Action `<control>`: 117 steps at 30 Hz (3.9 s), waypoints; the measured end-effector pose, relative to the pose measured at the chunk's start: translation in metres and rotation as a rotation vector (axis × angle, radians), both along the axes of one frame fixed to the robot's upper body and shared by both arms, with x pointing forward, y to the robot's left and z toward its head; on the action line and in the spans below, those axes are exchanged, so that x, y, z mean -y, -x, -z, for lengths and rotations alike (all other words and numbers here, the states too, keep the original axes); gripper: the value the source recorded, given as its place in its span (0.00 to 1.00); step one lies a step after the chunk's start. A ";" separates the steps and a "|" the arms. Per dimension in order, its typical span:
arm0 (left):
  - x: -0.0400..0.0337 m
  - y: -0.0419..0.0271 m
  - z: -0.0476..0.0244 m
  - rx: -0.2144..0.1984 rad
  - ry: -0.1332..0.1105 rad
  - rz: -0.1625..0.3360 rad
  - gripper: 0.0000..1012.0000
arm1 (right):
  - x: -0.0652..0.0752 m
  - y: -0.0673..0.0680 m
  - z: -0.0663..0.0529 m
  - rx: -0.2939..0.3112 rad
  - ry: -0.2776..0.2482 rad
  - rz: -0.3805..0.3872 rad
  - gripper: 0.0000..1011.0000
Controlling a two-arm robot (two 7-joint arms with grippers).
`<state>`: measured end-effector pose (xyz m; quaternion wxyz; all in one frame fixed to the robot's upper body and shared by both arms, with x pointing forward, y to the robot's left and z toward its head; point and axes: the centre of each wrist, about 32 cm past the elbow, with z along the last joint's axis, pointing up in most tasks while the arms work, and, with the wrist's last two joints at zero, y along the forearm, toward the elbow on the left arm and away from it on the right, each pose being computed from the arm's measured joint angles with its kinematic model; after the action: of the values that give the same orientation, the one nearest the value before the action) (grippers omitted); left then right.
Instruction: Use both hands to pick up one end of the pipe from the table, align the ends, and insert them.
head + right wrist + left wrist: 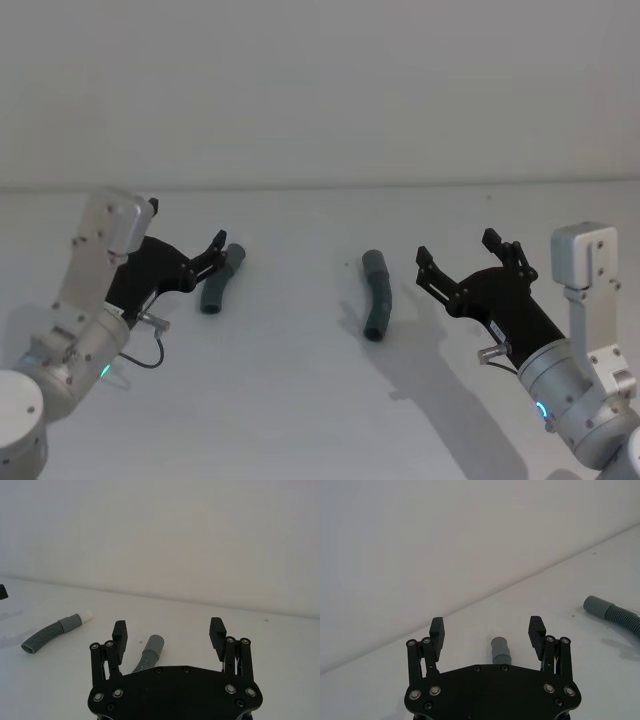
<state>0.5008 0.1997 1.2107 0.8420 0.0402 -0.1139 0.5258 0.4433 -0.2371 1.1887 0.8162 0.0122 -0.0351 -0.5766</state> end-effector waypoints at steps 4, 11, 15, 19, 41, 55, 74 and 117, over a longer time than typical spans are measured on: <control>-0.0005 -0.0040 -0.0025 -0.020 -0.006 0.005 0.99 | 0.000 0.000 0.000 0.000 0.000 0.000 0.99; -0.0018 -0.0135 -0.0107 -0.085 -0.016 0.014 0.99 | 0.000 0.000 0.000 0.000 0.000 0.000 0.99; -0.0031 -0.0184 -0.0153 -0.132 -0.017 0.015 0.99 | 0.000 0.000 0.000 0.000 0.000 0.000 0.99; -0.0044 -0.0231 -0.0191 -0.182 -0.016 0.011 0.99 | 0.000 0.000 0.000 0.000 0.000 0.000 0.99; 0.0042 -0.0497 -0.0246 -0.365 -0.037 -0.006 0.99 | 0.000 0.000 0.000 0.000 0.000 0.000 0.99; 0.0132 -0.0679 -0.0131 -0.417 -0.082 -0.008 0.99 | 0.000 0.000 0.000 0.000 0.000 0.000 0.99; 0.0274 -0.0877 -0.0081 -0.421 -0.147 0.029 0.99 | 0.000 0.000 0.000 0.000 0.000 0.000 0.99; 0.0270 -0.0998 -0.0024 -0.504 -0.148 0.032 0.90 | 0.000 0.000 0.000 0.000 0.000 0.000 0.99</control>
<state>0.6006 0.1728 1.2131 0.8467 0.2295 0.0606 0.4762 0.4433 -0.2371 1.1888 0.8162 0.0122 -0.0351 -0.5766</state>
